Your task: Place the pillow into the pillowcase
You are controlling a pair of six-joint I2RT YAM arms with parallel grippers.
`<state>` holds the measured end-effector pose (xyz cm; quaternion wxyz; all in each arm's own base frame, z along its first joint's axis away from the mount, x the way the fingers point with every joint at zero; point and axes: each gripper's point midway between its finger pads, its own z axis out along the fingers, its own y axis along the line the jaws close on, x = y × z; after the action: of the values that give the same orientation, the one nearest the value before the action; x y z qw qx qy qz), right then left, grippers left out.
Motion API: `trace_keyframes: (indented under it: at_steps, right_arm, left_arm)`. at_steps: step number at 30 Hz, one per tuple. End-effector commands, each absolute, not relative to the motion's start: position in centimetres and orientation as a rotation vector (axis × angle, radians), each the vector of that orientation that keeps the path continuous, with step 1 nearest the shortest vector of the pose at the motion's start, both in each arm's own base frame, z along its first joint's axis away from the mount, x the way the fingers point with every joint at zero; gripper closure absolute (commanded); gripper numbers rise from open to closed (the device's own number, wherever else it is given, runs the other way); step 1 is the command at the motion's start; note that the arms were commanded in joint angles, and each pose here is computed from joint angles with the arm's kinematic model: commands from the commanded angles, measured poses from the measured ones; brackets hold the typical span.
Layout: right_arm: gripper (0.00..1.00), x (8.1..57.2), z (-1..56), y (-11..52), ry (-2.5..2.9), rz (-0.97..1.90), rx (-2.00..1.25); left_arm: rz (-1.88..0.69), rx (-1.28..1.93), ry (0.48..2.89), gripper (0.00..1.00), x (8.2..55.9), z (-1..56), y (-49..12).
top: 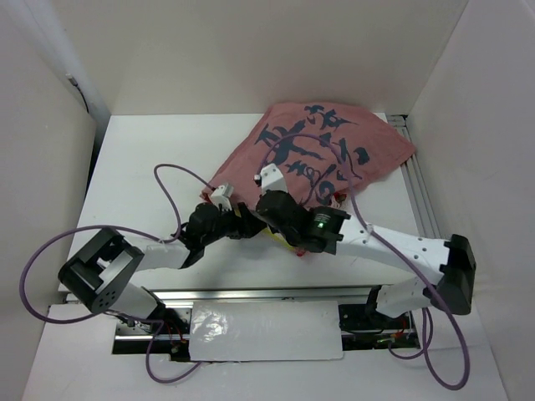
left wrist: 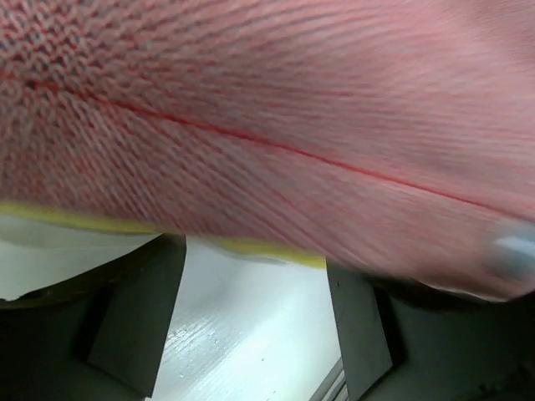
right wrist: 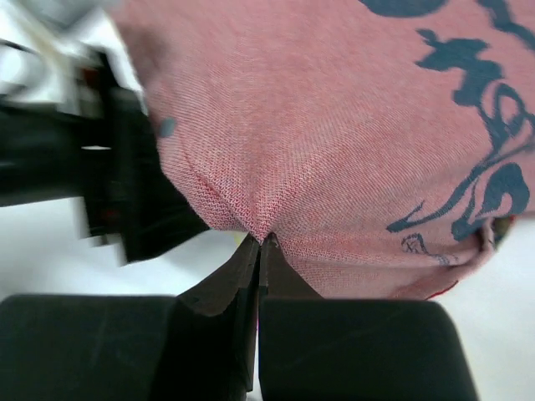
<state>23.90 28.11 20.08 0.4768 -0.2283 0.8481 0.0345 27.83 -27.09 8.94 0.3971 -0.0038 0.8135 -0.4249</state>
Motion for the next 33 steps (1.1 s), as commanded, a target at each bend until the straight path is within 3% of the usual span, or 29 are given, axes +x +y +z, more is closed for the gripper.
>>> trace_keyframes:
  at_steps: [1, 6, 10, 11, 20, 22, 27, 28, 33]
  right_arm:
    - [1.00, 21.9, 26.0, 31.1, 2.006, 0.428, -0.535]
    - [1.00, 20.2, 30.1, 32.6, 1.939, 0.622, -0.549]
    - [1.00, 18.5, 34.8, 33.4, 1.847, 0.781, -0.579]
    - [1.00, 17.9, 36.0, 33.7, 1.820, 0.834, -0.593]
    - [1.00, 16.8, 38.1, 35.1, 1.789, 0.931, -0.650]
    - [1.00, 16.1, 38.8, 35.5, 1.769, 0.980, -0.677]
    - [1.00, 14.1, 40.8, 36.9, 1.724, 1.105, -0.751]
    - [1.00, 13.9, 40.9, 37.4, 1.723, 1.121, -0.768]
    - [1.00, 13.0, 43.6, 37.7, 1.673, 1.165, -0.778]
  left_arm:
    - [-1.104, 0.092, 1.948, 0.22, 28.8, 11.0, -28.6]
    - [-1.174, 0.075, 1.892, 0.45, 30.4, 12.3, -30.7]
    - [-1.295, 0.042, 1.640, 0.81, 30.9, 17.5, -31.3]
    - [-1.306, 0.028, 1.594, 1.00, 31.3, 18.8, -31.3]
    - [-1.273, 0.097, 1.063, 1.00, 28.8, 33.5, -29.5]
    - [-1.231, 0.050, 1.022, 1.00, 28.5, 34.0, -28.7]
    - [-1.000, -0.224, 1.217, 1.00, 36.9, 29.6, -30.4]
    - [-0.972, -0.247, 1.340, 1.00, 38.6, 25.5, -32.0]
    - [-1.003, -0.244, 1.510, 1.00, 40.0, 19.6, -35.1]
